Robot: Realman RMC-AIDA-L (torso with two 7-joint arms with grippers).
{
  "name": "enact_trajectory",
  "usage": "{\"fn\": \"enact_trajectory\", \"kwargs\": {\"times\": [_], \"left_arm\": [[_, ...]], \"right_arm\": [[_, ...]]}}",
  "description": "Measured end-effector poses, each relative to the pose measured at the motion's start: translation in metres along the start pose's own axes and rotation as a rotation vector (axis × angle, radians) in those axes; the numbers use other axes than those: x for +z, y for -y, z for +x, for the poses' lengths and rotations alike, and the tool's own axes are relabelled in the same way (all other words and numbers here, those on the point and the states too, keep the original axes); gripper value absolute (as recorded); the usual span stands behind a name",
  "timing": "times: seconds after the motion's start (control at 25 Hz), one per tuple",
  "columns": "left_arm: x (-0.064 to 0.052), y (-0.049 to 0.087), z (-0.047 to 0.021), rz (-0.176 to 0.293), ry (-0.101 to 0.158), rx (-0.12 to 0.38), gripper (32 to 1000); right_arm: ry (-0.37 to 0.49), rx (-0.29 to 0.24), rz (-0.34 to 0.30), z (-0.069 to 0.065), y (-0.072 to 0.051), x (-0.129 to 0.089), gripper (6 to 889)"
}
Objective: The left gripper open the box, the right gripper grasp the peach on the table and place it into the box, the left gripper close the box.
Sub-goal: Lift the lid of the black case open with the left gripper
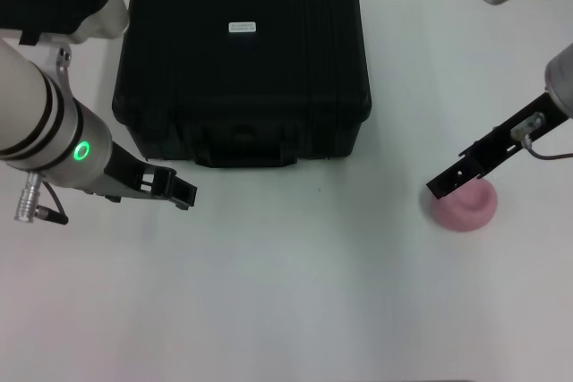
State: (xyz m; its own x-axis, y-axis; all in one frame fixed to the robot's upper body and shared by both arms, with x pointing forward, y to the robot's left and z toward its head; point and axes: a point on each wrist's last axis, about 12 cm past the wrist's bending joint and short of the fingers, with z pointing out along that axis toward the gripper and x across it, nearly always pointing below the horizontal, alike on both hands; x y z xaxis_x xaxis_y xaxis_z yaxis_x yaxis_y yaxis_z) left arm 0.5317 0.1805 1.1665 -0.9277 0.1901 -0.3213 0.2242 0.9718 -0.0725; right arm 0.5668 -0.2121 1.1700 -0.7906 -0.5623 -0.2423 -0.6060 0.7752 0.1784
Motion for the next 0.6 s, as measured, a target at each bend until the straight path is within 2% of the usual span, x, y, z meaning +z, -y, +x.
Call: {"fn": "enact_trajectory", "kwargs": {"times": [0.28,0.6], "left_arm": [[-0.0013,-0.0041,-0.0026,-0.037,0.005,-0.020,905],[-0.0019,-0.0042,-0.0028,-0.033,0.005,-0.028,905]], "right_arm": [[0.002,-0.024,0.010,-0.0010,-0.0027,0.0081,844],[0.004,-0.029,0.004,-0.0008,-0.0025,0.0097,842]]}}
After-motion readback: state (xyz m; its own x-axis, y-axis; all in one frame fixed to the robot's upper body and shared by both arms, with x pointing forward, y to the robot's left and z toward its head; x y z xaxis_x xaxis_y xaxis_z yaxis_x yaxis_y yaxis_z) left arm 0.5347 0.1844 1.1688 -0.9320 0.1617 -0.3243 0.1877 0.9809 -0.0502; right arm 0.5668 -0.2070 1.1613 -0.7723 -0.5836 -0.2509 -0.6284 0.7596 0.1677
